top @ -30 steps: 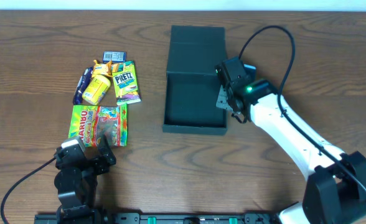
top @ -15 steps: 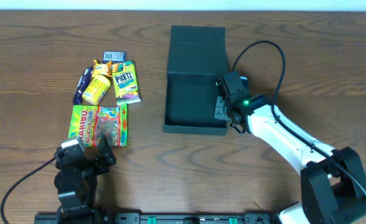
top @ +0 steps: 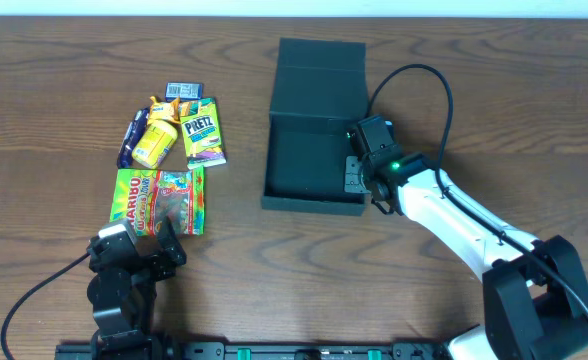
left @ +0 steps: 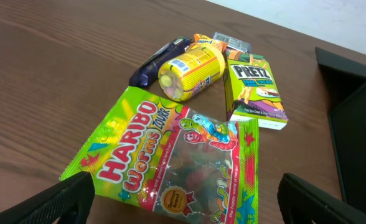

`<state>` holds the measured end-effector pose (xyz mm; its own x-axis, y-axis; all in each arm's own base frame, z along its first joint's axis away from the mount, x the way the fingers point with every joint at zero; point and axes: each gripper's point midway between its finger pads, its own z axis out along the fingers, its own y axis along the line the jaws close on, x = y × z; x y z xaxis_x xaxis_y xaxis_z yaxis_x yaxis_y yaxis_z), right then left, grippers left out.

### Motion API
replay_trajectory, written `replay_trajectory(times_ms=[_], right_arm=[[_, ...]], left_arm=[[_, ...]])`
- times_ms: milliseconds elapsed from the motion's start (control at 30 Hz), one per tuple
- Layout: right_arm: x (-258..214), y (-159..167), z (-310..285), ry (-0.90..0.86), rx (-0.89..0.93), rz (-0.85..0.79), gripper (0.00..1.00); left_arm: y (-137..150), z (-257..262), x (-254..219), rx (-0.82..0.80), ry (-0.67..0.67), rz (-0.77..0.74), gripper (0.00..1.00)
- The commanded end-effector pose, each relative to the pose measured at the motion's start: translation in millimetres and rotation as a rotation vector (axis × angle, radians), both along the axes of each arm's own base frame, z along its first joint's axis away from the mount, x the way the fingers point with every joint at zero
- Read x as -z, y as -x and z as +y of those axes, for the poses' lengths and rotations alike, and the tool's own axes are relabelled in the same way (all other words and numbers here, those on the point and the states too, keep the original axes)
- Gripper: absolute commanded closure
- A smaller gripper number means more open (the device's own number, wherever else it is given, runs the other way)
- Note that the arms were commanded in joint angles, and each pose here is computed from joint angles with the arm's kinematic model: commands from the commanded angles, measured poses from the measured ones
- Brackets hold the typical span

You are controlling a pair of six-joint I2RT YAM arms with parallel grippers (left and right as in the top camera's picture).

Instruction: Pack container

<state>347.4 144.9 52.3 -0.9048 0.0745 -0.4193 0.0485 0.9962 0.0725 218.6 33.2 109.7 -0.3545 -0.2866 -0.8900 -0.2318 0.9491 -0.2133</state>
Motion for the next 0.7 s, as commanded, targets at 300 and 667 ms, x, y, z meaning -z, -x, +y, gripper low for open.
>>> replay_trajectory(times_ms=[300, 667], right_arm=[[4.1, 1.2, -3.5, 0.055, -0.097, 0.000, 0.99], [-19.0, -2.0, 12.7, -0.071, -0.055, -0.028, 0.01]], left_arm=[[1.2, 1.7, 9.6, -0.009, 0.000, 0.021, 0.05], [1.2, 1.7, 9.6, -0.009, 0.000, 0.021, 0.05]])
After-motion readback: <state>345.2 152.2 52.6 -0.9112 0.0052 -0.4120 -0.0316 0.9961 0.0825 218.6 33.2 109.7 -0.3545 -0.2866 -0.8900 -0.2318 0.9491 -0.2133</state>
